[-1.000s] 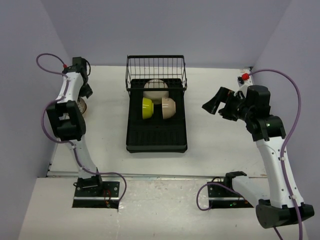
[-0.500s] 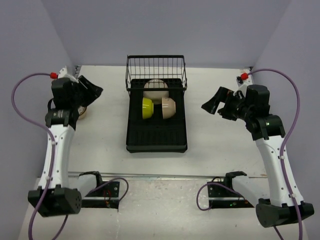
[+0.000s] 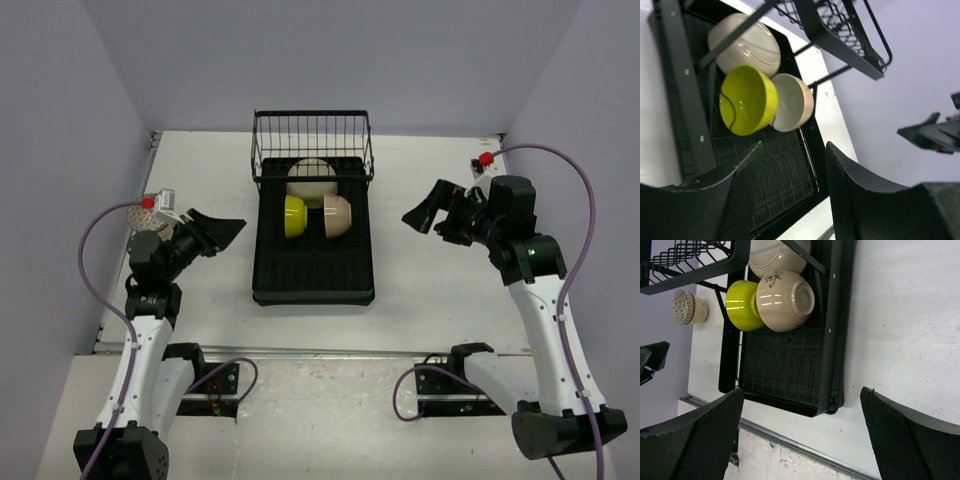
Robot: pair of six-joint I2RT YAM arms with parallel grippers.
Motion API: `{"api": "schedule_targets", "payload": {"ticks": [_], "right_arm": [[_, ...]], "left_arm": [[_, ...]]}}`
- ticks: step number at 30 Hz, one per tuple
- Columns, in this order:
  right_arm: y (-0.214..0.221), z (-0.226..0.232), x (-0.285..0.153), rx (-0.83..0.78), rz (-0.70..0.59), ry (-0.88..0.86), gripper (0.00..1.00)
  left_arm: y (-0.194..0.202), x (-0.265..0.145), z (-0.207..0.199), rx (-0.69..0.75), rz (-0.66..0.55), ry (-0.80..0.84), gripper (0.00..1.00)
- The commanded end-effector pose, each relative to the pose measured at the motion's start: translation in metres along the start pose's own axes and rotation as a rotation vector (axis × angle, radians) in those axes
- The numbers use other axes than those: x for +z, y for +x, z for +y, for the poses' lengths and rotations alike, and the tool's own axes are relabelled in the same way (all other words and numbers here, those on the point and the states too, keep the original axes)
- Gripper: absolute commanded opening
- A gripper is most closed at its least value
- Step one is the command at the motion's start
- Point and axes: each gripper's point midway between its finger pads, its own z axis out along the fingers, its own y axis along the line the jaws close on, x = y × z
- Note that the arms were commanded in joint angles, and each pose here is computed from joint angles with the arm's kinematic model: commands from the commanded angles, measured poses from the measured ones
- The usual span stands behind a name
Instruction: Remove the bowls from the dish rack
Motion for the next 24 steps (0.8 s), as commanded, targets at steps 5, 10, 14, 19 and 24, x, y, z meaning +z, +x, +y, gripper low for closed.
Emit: {"api": "schedule_targets", "payload": {"ticks": [5,10,14,19,24], "right_arm": [[-0.002,0.007,-0.002,-0.027,-0.029,-0.047,0.99],[-0.006,0.008,-0.002,-0.036,-0.035,-0.041,0.99],[-0.010,0.009,-0.002,-0.045,-0.040,-0.035,0.99],[-0.015,0.011,-0.001,-0.043,-0.046,-0.038,0.99],[-0.017,0.011,0.001,-0.037,-0.048,-0.041,0.99]], "left_arm": [[0.025,0.010,-0.033,0.151,0.071,0.261,0.54],[0.038,0.027,-0.024,0.163,0.101,0.285,0.53],[0.041,0.040,-0.017,0.154,0.119,0.302,0.52],[0.042,0.055,-0.011,0.150,0.131,0.315,0.52],[0.044,0.069,-0.004,0.153,0.137,0.307,0.51]]}}
